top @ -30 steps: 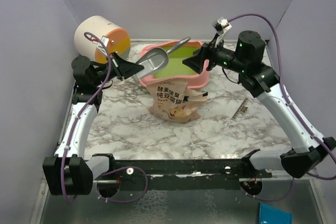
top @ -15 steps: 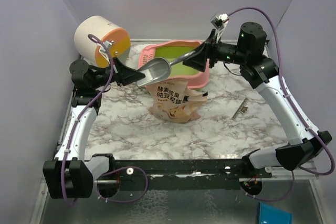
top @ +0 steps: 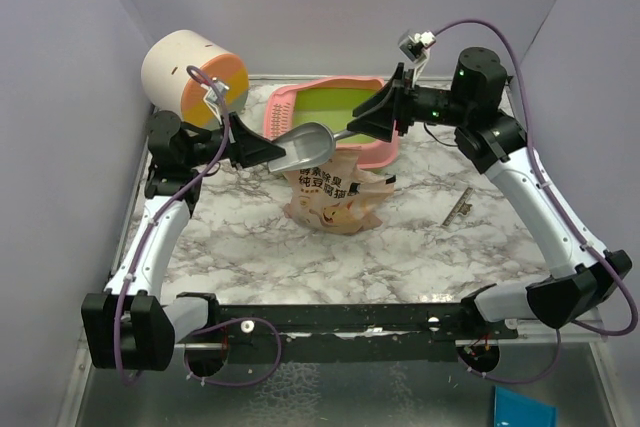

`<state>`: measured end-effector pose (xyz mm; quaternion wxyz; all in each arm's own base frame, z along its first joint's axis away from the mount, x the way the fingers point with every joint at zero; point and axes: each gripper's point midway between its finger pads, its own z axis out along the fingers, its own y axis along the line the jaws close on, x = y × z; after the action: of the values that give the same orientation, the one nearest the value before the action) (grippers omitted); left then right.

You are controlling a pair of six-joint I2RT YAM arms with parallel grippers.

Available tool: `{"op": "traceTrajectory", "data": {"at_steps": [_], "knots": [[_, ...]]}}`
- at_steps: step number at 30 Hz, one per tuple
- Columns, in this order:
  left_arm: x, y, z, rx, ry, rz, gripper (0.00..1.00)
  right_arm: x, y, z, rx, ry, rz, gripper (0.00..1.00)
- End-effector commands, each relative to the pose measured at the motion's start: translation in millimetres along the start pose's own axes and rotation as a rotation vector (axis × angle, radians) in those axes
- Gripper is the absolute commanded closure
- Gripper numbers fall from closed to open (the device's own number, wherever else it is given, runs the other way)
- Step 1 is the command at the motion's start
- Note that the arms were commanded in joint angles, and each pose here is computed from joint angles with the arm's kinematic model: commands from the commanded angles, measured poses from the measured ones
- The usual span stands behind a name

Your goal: Fill the litter box with clean litter

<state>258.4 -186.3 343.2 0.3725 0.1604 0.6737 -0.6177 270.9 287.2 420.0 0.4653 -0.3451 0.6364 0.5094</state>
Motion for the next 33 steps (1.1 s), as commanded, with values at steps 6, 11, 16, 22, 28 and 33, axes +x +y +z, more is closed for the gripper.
{"op": "traceTrajectory", "data": {"at_steps": [6,11,16,22,28,33], "knots": [[-3,-3,9,0.030,0.020,0.040,1.00,17,0,7,-0.071,0.041,0.034,0.56],[-3,0,19,0.037,0.031,0.031,1.00,28,0,5,-0.071,0.057,0.048,0.59],[-3,0,25,0.043,0.035,0.035,1.00,34,-3,4,-0.059,0.071,0.062,0.62],[-5,1,27,0.041,0.032,0.034,1.00,35,-6,2,-0.021,0.079,0.067,0.74],[-6,3,29,0.036,0.029,0.031,1.00,41,-10,0,0.015,0.093,0.090,0.93],[-9,9,31,0.006,0.026,0.054,0.75,41,-19,-6,0.112,0.072,0.114,0.99]]}}
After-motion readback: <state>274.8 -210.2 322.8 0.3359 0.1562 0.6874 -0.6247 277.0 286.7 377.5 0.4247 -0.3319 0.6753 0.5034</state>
